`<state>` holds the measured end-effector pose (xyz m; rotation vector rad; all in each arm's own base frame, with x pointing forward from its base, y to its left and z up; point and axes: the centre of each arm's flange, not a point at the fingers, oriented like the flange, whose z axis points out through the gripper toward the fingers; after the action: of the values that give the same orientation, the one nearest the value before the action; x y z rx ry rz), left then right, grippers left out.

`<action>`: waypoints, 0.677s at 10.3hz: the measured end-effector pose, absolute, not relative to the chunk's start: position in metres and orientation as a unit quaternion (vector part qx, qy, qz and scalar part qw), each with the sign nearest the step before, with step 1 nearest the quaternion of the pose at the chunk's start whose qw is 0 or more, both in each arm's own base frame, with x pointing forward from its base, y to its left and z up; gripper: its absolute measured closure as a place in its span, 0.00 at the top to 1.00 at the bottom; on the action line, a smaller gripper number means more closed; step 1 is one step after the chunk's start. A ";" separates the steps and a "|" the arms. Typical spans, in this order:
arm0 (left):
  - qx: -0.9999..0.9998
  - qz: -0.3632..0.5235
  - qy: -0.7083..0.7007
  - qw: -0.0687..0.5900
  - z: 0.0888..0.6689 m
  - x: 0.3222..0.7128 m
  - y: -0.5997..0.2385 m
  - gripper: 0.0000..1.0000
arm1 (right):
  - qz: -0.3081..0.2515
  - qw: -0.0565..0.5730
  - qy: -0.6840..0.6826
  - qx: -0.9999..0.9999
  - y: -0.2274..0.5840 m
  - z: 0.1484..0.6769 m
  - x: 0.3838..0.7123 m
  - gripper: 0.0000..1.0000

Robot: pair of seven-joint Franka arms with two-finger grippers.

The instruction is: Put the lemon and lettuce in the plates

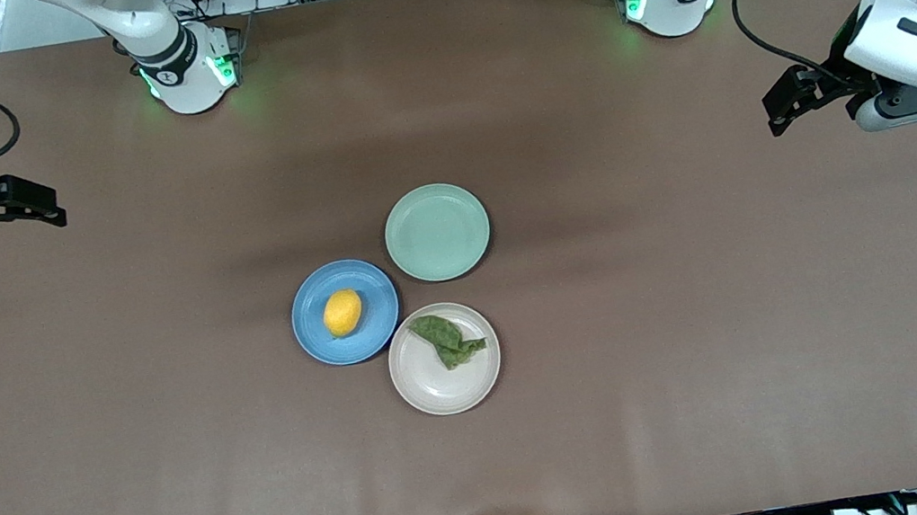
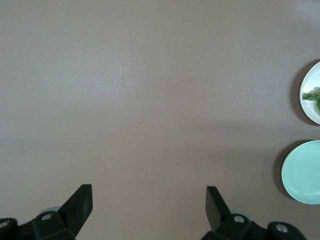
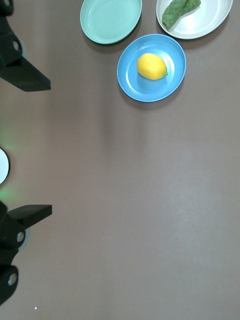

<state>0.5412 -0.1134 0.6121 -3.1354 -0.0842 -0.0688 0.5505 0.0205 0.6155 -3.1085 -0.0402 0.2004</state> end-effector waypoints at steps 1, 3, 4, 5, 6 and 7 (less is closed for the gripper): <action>-0.999 -0.025 -0.024 0.011 0.612 0.541 -0.115 1.00 | 0.064 0.013 -0.012 -0.998 0.020 0.615 0.551 1.00; -0.999 -0.028 -0.020 0.023 0.613 0.541 -0.115 1.00 | 0.064 0.013 -0.015 -0.998 0.023 0.615 0.551 1.00; -0.999 -0.028 -0.019 0.023 0.613 0.541 -0.117 1.00 | 0.064 0.013 -0.016 -0.998 0.024 0.614 0.551 1.00; -0.999 -0.029 -0.018 0.023 0.613 0.541 -0.118 1.00 | 0.064 0.013 -0.016 -0.998 0.024 0.614 0.551 1.00; -0.999 -0.030 -0.015 0.023 0.614 0.540 -0.120 1.00 | 0.064 0.013 -0.016 -0.998 0.023 0.614 0.551 1.00; -0.999 -0.031 0.003 0.025 0.615 0.540 -0.122 1.00 | 0.064 0.013 -0.016 -0.998 0.023 0.613 0.551 1.00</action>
<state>0.5398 -0.1217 0.6152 -3.0908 0.0085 -0.0960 0.5509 0.0235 0.6135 -3.1089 -0.0483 0.1997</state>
